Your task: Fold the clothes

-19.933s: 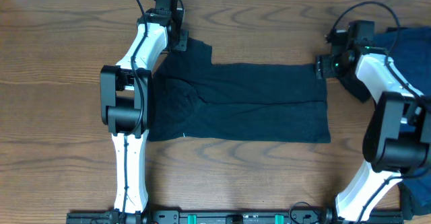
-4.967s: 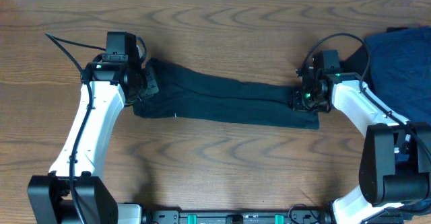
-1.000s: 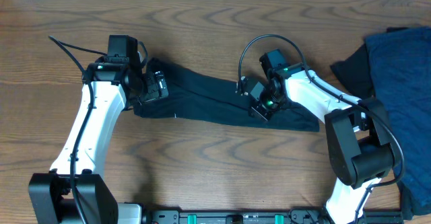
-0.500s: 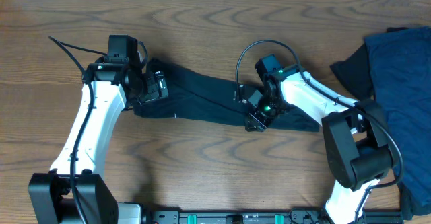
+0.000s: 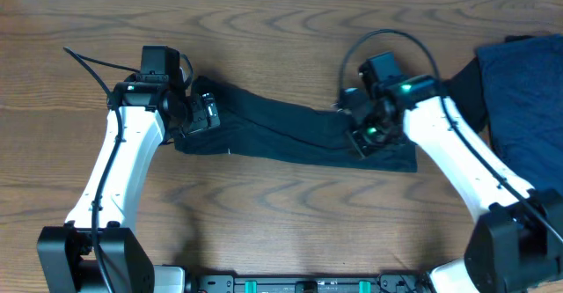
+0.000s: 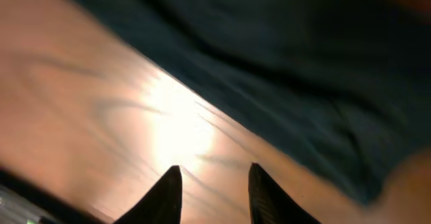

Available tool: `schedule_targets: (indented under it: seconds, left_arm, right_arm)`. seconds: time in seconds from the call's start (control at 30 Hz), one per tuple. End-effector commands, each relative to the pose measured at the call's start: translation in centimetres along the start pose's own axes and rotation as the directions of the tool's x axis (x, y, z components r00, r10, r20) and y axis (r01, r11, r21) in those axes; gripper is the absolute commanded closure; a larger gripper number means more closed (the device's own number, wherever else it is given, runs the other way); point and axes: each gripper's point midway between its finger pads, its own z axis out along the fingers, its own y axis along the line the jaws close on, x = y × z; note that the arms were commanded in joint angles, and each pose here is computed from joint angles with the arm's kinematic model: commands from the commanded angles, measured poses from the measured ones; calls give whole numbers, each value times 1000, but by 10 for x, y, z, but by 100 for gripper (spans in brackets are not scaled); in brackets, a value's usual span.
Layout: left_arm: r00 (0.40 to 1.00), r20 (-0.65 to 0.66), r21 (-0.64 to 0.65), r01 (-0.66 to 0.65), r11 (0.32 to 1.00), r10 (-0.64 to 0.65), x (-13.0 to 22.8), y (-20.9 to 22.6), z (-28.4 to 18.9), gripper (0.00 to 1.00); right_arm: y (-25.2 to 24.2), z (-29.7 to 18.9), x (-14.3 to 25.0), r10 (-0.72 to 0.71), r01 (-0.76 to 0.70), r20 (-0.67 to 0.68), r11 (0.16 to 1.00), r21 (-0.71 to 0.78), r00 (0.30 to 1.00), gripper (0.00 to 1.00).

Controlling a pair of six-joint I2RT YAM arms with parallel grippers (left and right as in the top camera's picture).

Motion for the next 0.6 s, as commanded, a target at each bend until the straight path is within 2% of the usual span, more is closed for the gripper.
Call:
schedule_targets:
  seconds: [0.0,0.1,0.2,0.27,0.37,0.57]
  left_arm:
    - [1000,-19,-16,6,1000,-6,4,4,5,2]
    - [1000,-19,-16,6,1000,-6,4,4,5,2]
    - [1000,-19,-16,6,1000,-6,4,4,5,2]
    - [1000,-19,-16,6,1000,-6,4,4,5,2]
    - [1000,-19,-15,6,1000,-6,4,4,5,2]
    - [1000,-19,-16,6,1000,-6,4,4,5,2]
  right_arm:
    - [-41,1,17,310,-303,-17,937,173,950,69]
    - [-56,9,31,437,-424,-17,881,209,899,70]
    - [-77,17,40,590,-579,23,784,224,807,74]
    - [-84,20,44,629,-619,32,753,223,777,73]
    - [-90,24,48,675,-666,44,712,222,737,66]
    - [-92,39,54,699,-692,57,688,217,713,66]
